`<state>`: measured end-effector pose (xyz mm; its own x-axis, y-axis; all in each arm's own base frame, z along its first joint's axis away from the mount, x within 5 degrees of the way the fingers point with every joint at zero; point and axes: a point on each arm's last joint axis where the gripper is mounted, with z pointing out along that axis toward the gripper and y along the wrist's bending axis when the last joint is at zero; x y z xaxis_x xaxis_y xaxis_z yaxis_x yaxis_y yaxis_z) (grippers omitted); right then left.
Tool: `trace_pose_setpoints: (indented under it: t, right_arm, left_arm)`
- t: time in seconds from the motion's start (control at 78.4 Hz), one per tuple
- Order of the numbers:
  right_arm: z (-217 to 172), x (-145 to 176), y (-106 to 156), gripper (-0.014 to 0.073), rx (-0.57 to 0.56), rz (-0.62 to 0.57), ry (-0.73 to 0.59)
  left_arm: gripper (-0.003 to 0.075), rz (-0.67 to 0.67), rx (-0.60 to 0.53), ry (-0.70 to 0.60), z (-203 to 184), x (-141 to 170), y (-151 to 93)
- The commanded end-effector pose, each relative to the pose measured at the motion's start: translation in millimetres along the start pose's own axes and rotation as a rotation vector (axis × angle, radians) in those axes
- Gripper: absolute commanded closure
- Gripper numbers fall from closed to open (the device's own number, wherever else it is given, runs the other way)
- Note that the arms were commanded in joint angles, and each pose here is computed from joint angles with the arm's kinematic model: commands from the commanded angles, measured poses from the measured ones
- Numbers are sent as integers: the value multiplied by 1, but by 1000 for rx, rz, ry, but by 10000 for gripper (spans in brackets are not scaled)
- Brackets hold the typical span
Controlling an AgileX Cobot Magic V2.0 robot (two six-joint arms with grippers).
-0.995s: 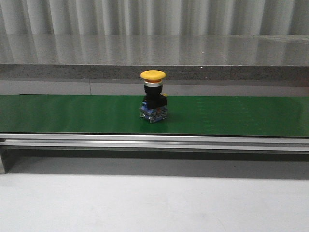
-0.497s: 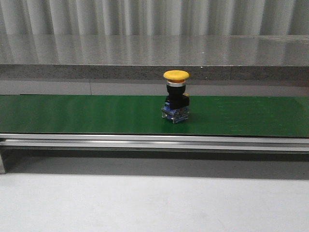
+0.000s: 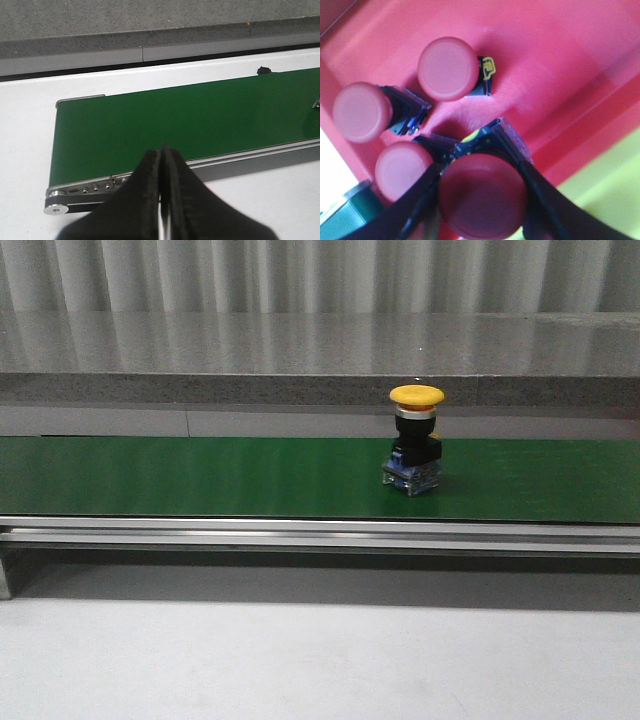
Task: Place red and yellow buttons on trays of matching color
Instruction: 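Carry the red button into the red tray and open the right gripper, then return the right gripper above the belt's far end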
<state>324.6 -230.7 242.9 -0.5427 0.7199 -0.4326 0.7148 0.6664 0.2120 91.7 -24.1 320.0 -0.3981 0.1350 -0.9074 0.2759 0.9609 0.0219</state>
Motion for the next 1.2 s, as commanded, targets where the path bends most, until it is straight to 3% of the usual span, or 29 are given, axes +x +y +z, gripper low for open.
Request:
trace_pose_setpoints:
  t: [0.0,0.23,0.37,0.383,0.459,0.676,0.88,1.186]
  right_arm:
    - [-17,-17,4,557,-36,12,-124]
    - [2,-16,2,526,-35,27,-95]
    - [4,-16,2,291,-34,27,-96]
    - [4,-16,2,228,-35,27,-98]
    - [4,-16,2,131,-35,28,-103]
    - [-27,-20,5,126,-43,5,-191]
    - [-90,-4,8,126,-66,-41,-356]
    - [-162,40,11,127,-91,-94,-368]
  left_arm:
    - [741,-5,-5,-100,-5,-14,0]
    - [741,-5,-5,-100,-5,-14,0]
    - [741,-5,-5,-100,-5,-14,0]
    - [741,-5,-5,-100,-5,-14,0]
    - [741,-5,-5,-100,-5,-14,0]
    - [741,-5,-5,-100,-5,-14,0]
    - [741,-5,-5,-100,-5,-14,0]
    - [741,-5,-5,-100,-5,-14,0]
